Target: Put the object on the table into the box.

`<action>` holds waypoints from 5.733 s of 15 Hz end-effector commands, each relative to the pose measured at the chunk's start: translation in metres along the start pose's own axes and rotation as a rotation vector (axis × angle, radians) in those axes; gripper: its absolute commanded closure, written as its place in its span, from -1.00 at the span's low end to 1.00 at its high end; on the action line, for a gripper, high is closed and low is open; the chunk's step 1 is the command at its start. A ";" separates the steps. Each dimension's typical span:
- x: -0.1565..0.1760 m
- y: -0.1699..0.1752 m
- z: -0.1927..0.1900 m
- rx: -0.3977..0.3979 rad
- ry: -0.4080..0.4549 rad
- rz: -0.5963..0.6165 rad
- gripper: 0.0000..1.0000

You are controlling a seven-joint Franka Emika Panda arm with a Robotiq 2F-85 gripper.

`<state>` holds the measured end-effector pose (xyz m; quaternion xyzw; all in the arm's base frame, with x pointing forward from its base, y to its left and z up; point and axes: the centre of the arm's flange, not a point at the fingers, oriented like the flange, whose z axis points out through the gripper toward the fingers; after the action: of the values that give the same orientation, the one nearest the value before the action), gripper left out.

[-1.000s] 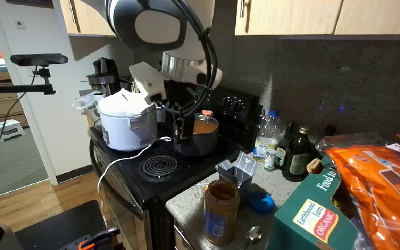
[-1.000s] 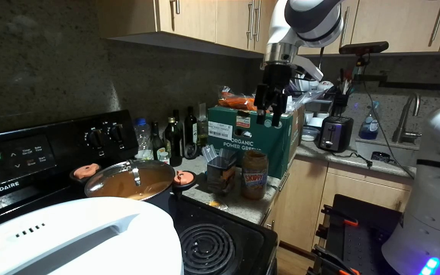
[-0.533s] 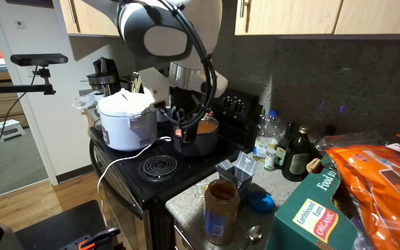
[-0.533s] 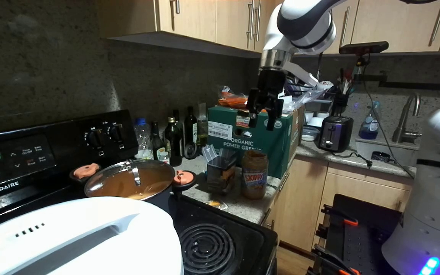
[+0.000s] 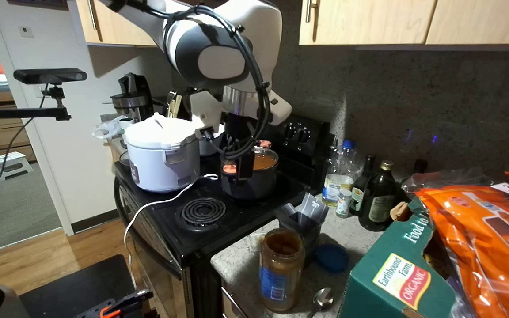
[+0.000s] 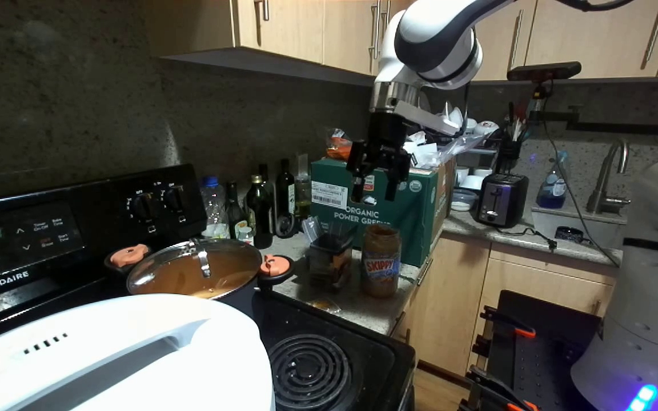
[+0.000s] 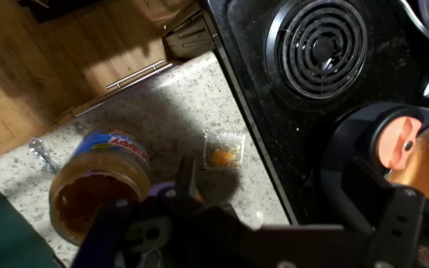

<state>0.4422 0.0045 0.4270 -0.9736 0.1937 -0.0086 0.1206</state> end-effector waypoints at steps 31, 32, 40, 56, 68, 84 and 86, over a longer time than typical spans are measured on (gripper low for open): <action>0.053 -0.018 0.148 -0.114 -0.196 0.231 -1.00; 0.054 -0.018 0.162 -0.120 -0.214 0.233 -1.00; 0.050 -0.009 0.225 -0.144 -0.141 0.320 -1.00; 0.058 -0.023 0.272 -0.250 0.107 0.436 -1.00; 0.070 -0.011 0.302 -0.278 0.084 0.459 -1.00; 0.086 -0.025 0.285 -0.272 0.164 0.480 0.98; 0.082 -0.030 0.280 -0.279 0.181 0.475 1.00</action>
<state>0.5515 0.0564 0.1485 -0.9064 0.4211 -0.0184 -0.0262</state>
